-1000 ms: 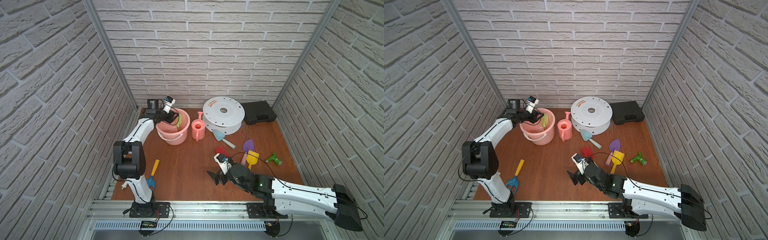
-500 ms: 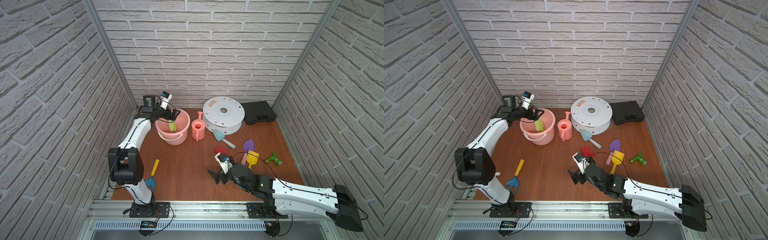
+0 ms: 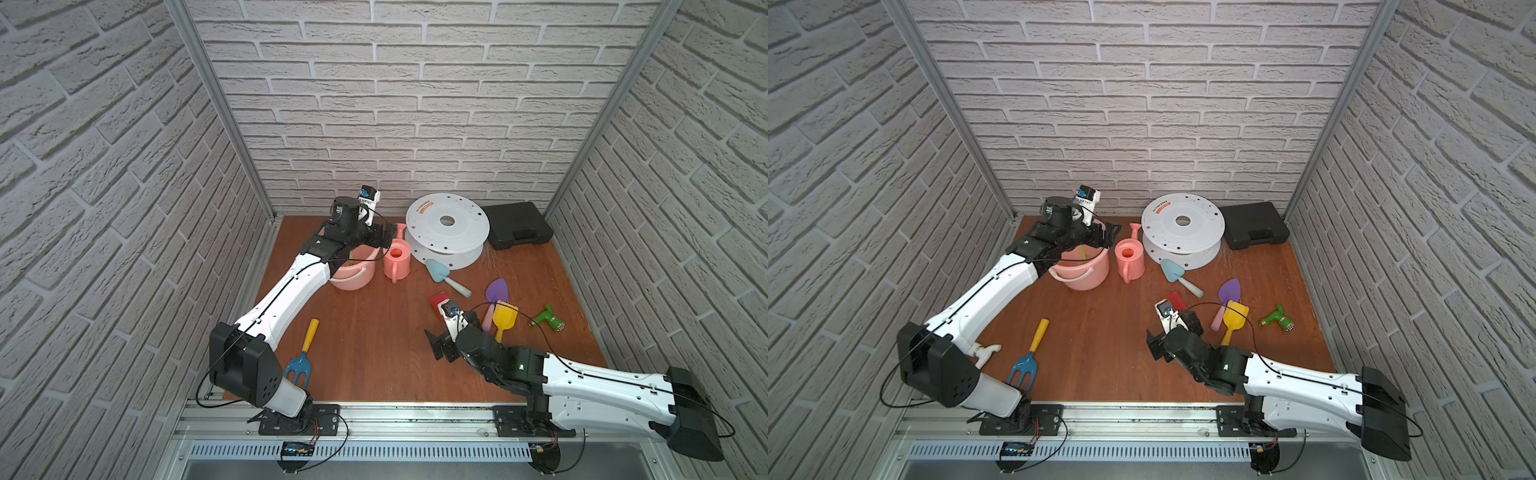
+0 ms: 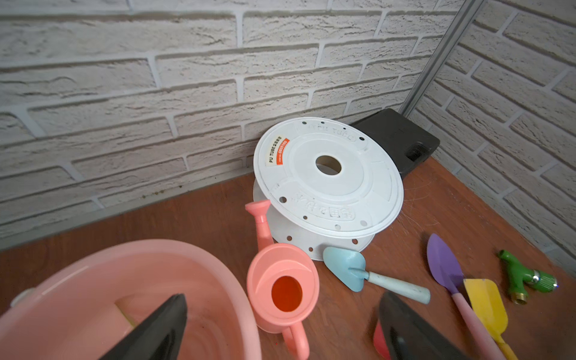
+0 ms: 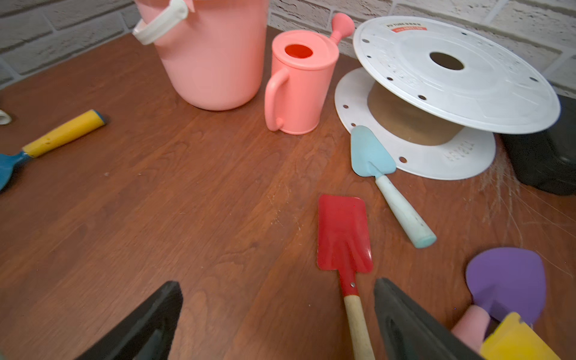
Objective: Organize the gardening tools
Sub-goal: Pick up the gardening tool from the center of the board.
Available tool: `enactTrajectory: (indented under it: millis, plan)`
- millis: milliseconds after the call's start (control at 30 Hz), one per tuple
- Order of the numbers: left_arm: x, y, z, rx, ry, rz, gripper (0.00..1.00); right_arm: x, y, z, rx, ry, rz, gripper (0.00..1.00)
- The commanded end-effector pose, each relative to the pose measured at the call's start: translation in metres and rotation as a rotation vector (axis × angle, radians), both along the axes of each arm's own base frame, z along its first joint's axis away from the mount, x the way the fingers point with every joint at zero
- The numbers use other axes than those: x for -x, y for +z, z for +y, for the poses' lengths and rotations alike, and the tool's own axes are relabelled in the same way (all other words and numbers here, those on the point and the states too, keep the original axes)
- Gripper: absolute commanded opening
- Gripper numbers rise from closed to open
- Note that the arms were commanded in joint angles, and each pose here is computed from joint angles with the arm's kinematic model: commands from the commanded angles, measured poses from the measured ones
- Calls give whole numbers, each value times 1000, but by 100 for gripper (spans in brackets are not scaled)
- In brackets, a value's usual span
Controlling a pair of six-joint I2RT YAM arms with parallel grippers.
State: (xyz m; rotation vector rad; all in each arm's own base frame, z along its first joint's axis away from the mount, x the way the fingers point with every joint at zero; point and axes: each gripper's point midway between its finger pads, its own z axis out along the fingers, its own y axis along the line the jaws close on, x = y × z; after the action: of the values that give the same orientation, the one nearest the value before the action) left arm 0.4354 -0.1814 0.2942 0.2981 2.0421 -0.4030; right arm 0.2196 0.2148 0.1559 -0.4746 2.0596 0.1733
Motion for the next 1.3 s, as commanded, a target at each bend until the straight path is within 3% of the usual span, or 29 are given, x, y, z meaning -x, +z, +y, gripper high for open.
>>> enactTrajectory:
  millis: [0,133,267,467,667,867,1033,1200,1267]
  plan:
    - [16,1,-9,28,107,-8,98,-10,1,-23,16,-130,11,100]
    - [40,-22,-43,-37,72,-54,98,-11,-16,-36,21,-177,98,91]
    - [54,-52,-53,-29,81,-56,98,-5,-45,-43,11,-191,231,85]
    - [62,-82,-58,-11,80,-24,98,-8,-69,-59,31,-258,351,66]
    - [65,-89,-55,42,74,-37,98,-14,-96,-68,73,-301,466,57]
    - [69,-88,-59,57,48,-17,98,-17,-121,-68,139,-306,557,54]
    - [73,-81,-61,75,31,-20,98,-20,-126,-63,143,-292,580,25]
    - [76,-79,-67,85,-10,-19,98,-20,-124,-60,120,-272,570,4]
    - [76,-77,-67,98,-8,-16,98,-20,-121,-58,104,-261,560,3]
